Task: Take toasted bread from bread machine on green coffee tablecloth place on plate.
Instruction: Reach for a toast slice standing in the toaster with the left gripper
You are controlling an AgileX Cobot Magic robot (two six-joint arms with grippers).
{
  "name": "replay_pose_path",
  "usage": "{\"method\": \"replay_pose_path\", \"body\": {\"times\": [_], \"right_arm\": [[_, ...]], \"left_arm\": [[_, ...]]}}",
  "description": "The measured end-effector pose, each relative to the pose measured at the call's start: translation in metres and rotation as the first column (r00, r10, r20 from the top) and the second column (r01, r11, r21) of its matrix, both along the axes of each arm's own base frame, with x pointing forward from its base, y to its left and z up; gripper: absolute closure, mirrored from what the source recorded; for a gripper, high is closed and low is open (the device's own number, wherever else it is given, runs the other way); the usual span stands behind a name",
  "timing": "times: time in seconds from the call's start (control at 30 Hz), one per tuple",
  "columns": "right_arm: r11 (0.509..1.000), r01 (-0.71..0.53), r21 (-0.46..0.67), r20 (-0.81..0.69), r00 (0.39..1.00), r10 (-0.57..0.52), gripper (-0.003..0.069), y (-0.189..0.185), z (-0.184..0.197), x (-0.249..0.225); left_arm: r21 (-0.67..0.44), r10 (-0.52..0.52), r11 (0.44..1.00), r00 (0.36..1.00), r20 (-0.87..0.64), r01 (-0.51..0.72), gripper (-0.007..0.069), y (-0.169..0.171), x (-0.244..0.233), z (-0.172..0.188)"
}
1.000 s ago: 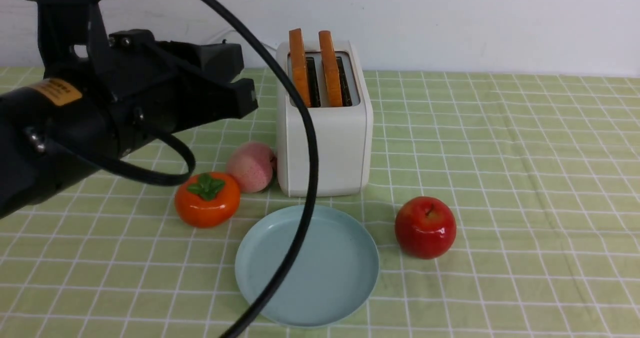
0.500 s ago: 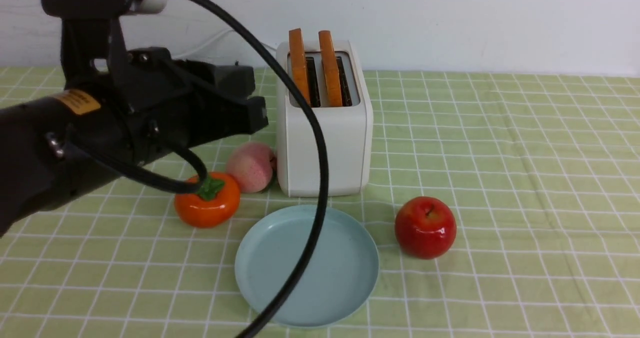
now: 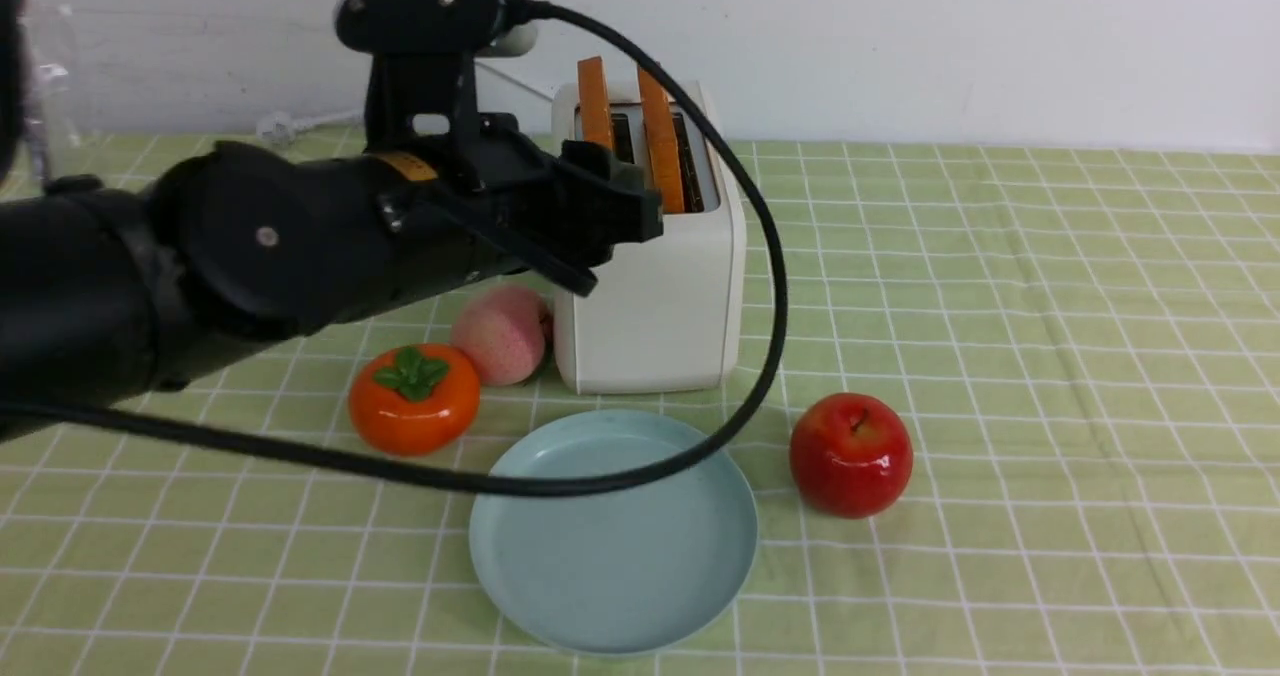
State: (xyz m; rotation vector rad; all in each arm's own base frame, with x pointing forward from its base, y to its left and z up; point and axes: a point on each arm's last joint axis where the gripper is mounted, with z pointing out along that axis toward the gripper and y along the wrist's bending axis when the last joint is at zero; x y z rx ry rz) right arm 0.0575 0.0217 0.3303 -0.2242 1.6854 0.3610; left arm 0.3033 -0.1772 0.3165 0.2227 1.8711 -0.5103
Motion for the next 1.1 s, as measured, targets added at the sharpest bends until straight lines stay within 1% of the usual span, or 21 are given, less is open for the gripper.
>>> {"method": "replay_pose_path", "body": {"times": [0.2, 0.43, 0.73, 0.93, 1.0, 1.1], "right_arm": [[1.000, 0.000, 0.000, 0.001, 1.000, 0.000, 0.0657, 0.000, 0.000, 0.000], [1.000, 0.000, 0.000, 0.001, 1.000, 0.000, 0.0656, 0.000, 0.000, 0.000], [1.000, 0.000, 0.000, 0.001, 1.000, 0.000, 0.0656, 0.000, 0.000, 0.000], [1.000, 0.000, 0.000, 0.001, 1.000, 0.000, 0.0656, 0.000, 0.000, 0.000], [1.000, 0.000, 0.000, 0.001, 1.000, 0.000, 0.0656, 0.000, 0.000, 0.000], [1.000, 0.000, 0.000, 0.001, 1.000, 0.000, 0.0656, 0.000, 0.000, 0.000]], "left_arm": [[0.053, 0.063, 0.996, 0.997, 0.050, -0.066, 0.0240, -0.009, 0.030, -0.024], [0.052, 0.150, 0.986, 0.982, 0.119, -0.157, 0.0266, -0.008, 0.045, -0.038], [0.027, 0.162, 0.986, 0.977, 0.138, -0.167, 0.0275, -0.018, 0.063, -0.038], [0.035, 0.159, 0.986, 0.976, 0.146, -0.165, 0.0276, -0.024, 0.073, -0.043], [0.053, 0.155, 0.985, 0.977, 0.145, -0.164, 0.0286, -0.027, 0.077, -0.049], [0.083, 0.162, 0.981, 0.973, 0.161, -0.177, 0.0327, -0.028, 0.082, -0.059]]}}
